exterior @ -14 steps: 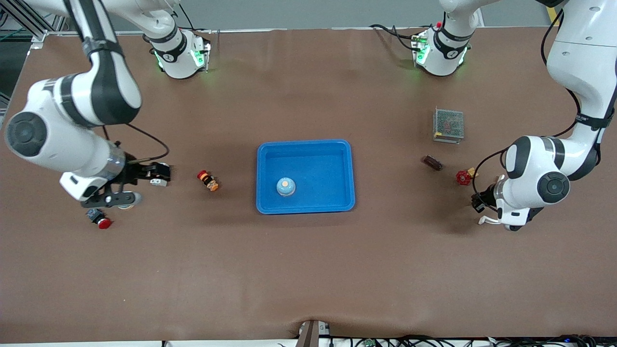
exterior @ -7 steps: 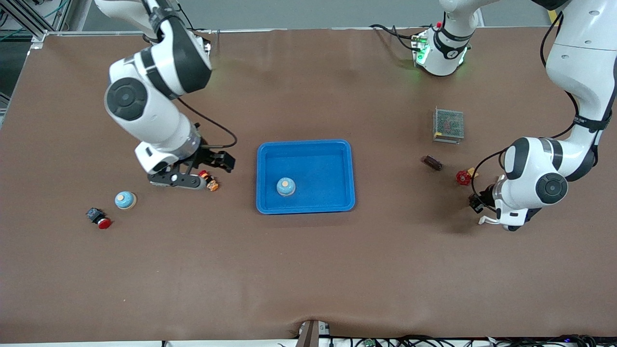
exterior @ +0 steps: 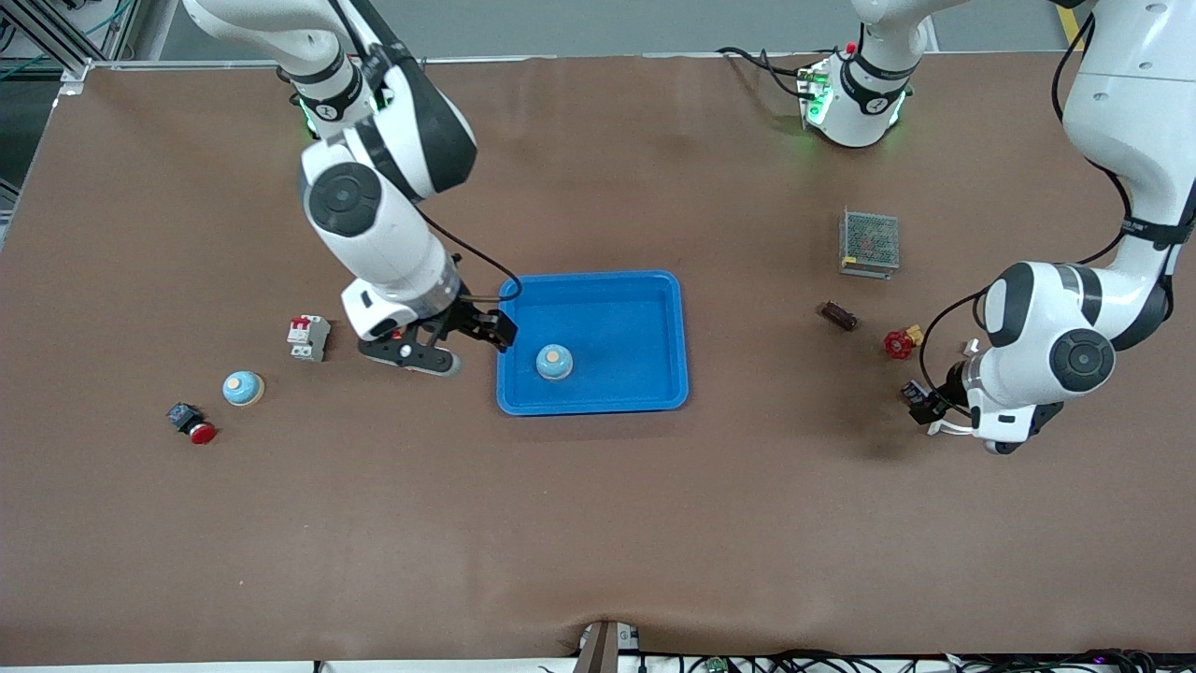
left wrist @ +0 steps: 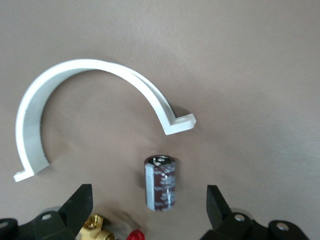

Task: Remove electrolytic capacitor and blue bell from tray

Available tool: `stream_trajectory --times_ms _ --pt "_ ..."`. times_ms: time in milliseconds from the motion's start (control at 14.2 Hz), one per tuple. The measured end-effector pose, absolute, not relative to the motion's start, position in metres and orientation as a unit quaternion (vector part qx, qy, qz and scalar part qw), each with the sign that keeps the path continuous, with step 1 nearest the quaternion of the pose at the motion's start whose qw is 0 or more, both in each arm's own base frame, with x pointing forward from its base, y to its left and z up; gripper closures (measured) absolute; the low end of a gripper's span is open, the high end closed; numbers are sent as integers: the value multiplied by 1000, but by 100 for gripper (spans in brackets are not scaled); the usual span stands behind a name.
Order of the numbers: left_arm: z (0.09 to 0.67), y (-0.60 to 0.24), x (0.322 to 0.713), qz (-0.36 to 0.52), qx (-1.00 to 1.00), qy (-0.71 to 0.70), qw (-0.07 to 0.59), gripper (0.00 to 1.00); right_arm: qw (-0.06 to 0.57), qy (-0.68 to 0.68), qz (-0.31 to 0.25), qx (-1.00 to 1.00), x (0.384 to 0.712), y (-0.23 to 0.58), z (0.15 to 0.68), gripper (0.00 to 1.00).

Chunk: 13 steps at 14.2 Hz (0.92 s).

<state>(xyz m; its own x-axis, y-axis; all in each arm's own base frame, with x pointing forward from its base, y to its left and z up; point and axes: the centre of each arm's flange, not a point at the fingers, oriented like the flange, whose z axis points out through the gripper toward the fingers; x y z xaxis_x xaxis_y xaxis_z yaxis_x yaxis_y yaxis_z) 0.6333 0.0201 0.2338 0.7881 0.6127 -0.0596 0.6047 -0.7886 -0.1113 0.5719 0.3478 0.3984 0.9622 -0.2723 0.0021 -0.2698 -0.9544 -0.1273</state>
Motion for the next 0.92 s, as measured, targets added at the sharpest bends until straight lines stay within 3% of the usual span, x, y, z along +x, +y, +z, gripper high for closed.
stream_trajectory --times_ms 282,916 --pt "290 -9 641 33 -951 -303 45 0 53 138 5 -989 567 393 357 0" --pt "417 -39 649 -4 -969 -239 56 0 25 127 30 -991 560 415 236 0"
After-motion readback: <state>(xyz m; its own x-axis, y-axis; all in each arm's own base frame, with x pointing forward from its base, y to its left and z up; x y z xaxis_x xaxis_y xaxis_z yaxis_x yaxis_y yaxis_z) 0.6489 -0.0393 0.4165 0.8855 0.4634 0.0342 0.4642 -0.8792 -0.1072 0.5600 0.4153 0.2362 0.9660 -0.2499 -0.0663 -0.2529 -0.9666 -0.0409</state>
